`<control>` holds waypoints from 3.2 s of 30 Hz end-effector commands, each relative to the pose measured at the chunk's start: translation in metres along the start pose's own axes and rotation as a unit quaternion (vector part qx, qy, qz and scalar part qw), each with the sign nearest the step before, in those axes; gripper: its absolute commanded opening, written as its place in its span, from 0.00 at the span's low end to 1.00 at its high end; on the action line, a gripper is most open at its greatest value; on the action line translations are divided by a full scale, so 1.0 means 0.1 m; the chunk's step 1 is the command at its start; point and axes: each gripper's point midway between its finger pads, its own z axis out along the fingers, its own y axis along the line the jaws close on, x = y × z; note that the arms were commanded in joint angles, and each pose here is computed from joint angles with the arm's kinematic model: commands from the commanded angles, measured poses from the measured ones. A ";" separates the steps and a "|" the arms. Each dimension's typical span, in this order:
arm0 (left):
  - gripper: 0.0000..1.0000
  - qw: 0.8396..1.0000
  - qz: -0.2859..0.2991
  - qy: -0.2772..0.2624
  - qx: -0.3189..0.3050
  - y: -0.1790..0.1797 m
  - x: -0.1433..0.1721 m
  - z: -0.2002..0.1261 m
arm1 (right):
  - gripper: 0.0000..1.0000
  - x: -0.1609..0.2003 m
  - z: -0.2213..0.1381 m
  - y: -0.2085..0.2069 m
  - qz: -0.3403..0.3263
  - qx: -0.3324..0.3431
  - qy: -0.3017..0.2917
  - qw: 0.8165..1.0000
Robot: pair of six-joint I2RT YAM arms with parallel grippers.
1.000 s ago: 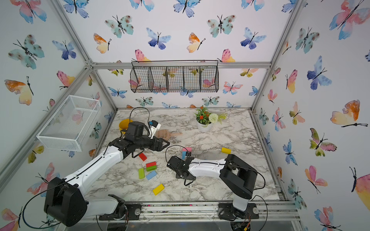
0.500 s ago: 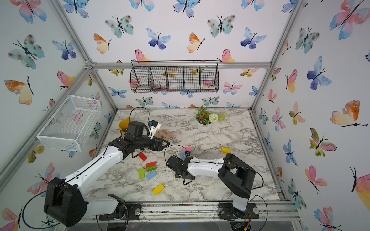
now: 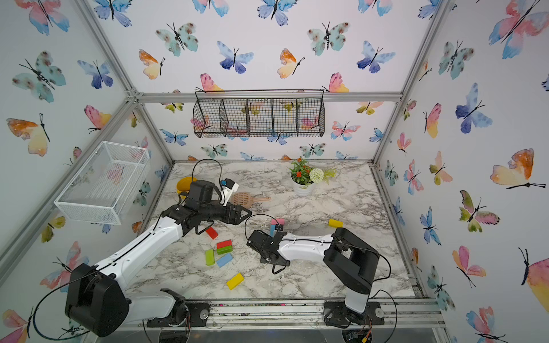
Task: Assemble the letter c with building blocks
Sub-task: Assemble the building block at the center of the board, then pick up the building block from the center of the board.
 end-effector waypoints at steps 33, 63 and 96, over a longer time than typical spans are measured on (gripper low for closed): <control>0.81 1.000 -0.001 0.001 0.000 0.02 0.02 0.02 | 1.00 -0.22 -0.55 -0.42 0.010 0.005 -0.063 0.998; 0.80 1.000 -0.008 0.012 0.000 0.06 0.06 0.07 | 0.86 -0.68 -0.21 -1.41 0.123 0.010 -0.060 0.991; 0.80 1.000 -0.008 0.013 0.002 0.05 0.07 0.08 | 0.75 -0.79 0.12 -1.38 0.094 0.037 -0.035 0.994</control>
